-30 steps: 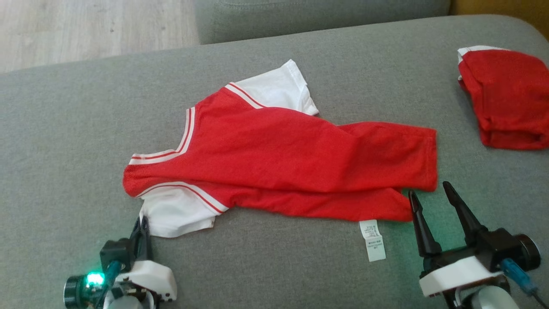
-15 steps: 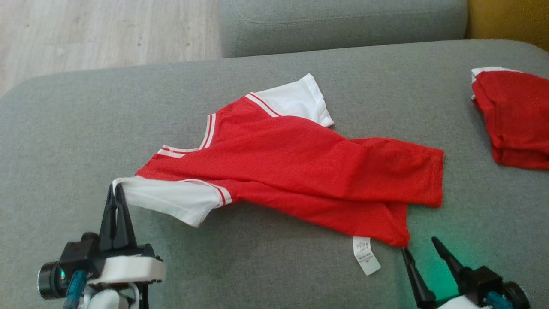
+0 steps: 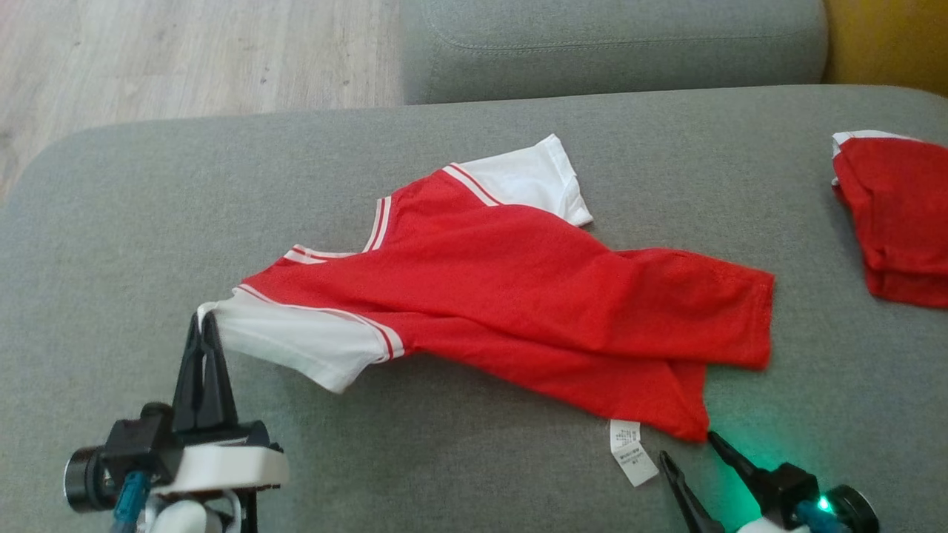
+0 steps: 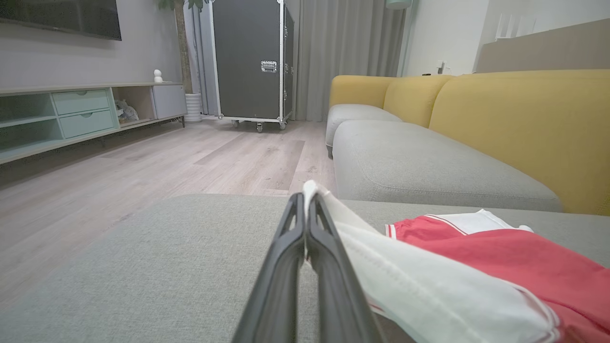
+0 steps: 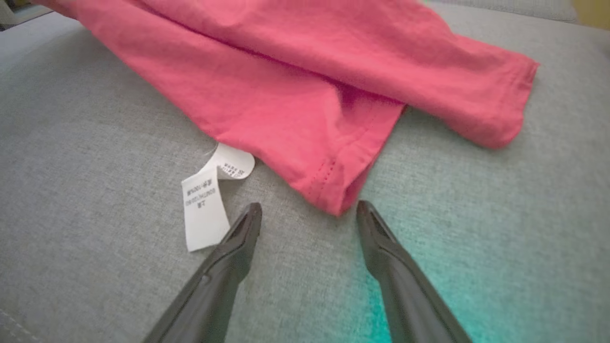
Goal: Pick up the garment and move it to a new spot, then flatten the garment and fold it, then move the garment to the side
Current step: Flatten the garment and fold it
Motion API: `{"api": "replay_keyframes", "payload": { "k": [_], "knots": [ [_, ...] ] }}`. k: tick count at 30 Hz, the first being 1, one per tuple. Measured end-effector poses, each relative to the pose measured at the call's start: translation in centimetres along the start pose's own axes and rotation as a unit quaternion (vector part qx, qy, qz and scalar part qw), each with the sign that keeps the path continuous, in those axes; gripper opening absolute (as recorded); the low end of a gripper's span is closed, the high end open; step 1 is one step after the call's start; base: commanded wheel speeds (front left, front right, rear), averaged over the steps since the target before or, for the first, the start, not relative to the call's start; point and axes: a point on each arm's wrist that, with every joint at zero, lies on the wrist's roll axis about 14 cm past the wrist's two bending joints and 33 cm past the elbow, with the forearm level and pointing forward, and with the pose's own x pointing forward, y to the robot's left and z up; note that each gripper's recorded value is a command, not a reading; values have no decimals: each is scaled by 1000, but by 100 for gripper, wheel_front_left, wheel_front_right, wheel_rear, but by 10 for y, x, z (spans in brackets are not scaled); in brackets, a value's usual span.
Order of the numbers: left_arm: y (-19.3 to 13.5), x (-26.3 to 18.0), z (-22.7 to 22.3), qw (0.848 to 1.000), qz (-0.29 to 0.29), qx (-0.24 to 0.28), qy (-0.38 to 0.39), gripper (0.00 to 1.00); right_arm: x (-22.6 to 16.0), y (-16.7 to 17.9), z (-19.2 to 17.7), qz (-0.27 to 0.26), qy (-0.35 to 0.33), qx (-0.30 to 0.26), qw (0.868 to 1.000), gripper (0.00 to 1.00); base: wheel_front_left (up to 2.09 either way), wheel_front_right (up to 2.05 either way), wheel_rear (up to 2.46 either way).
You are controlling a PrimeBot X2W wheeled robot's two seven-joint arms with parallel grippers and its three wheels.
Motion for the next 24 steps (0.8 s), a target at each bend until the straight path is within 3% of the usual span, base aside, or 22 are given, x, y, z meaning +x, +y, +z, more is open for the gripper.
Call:
{"api": "replay_keyframes", "payload": {
  "k": [4,6,7,8,9,10,18,24],
  "knots": [
    [0,-1,-1,1000,-1,1,2,0,5,0,2,3,1,-5,1000,100,0,0,0],
    [-1,-2,-2,1000,-3,1,4,0,7,0,1,6,3,-9,1000,76,0,0,0],
    [0,-2,-3,1000,-3,1,4,0,8,0,1,7,4,-9,1000,49,0,0,0],
    [0,-2,-3,1000,-2,1,5,0,9,1,0,8,7,-10,1000,29,0,0,0],
    [1,-2,-4,1000,-1,1,6,0,9,1,-1,9,9,-10,1000,19,0,0,0],
    [1,-2,-5,1000,-1,2,7,0,10,1,-1,10,10,-10,1000,0,0,0,0],
    [0,-2,0,1000,-5,-4,0,0,11,5,9,18,-6,-18,1000,0,0,0,0],
    [-5,-1,41,996,-26,-59,-59,0,0,-9,88,11,-132,-25,991,0,0,0,0]
  ]
}}
